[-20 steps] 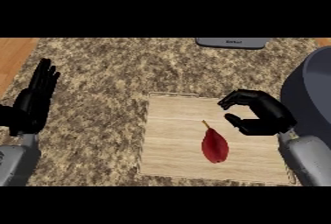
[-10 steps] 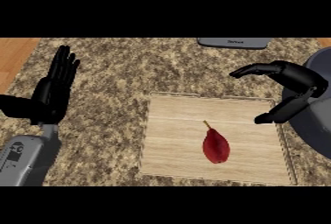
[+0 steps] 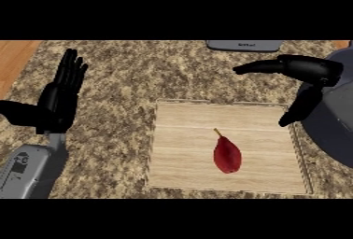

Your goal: Pick the pear from the tray and place it in the pot

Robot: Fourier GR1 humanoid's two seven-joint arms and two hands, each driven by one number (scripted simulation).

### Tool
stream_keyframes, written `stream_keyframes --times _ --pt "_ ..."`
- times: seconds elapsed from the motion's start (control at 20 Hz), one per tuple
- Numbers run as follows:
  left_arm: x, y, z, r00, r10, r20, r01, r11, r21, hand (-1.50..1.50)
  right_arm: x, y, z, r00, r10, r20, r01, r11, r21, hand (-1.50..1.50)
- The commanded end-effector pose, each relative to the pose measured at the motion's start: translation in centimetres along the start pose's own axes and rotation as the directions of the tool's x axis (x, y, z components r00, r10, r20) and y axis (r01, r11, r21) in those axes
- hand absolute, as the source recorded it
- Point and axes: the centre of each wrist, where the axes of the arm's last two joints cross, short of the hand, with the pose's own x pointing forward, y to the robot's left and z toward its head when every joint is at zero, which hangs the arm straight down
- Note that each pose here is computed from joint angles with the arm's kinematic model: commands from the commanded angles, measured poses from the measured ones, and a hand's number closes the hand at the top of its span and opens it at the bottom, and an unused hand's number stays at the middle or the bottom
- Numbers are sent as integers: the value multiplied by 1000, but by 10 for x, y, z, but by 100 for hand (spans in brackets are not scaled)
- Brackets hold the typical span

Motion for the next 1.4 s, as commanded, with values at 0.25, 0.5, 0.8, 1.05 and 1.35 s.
stream_keyframes --times 0.25,0.5,0.8,1.05,1.35 --pt "5 -3 11 1000 8 -19 -7 1000 19 0 20 0 -52 996 89 31 -94 949 302 -150" --pt "2 11 3 1000 -2 -13 2 999 47 0 15 37 -74 994 109 -9 -98 929 358 -150" --pt "10 3 4 1000 -11 -13 11 999 39 0 3 54 -73 990 119 -70 -79 904 421 -150" --pt "-3 15 13 1000 -18 -14 19 998 54 0 11 78 -72 995 100 -16 -84 903 421 -150" --pt "14 14 8 1000 -15 -23 17 998 66 0 21 71 -83 994 102 29 -105 908 406 -150"
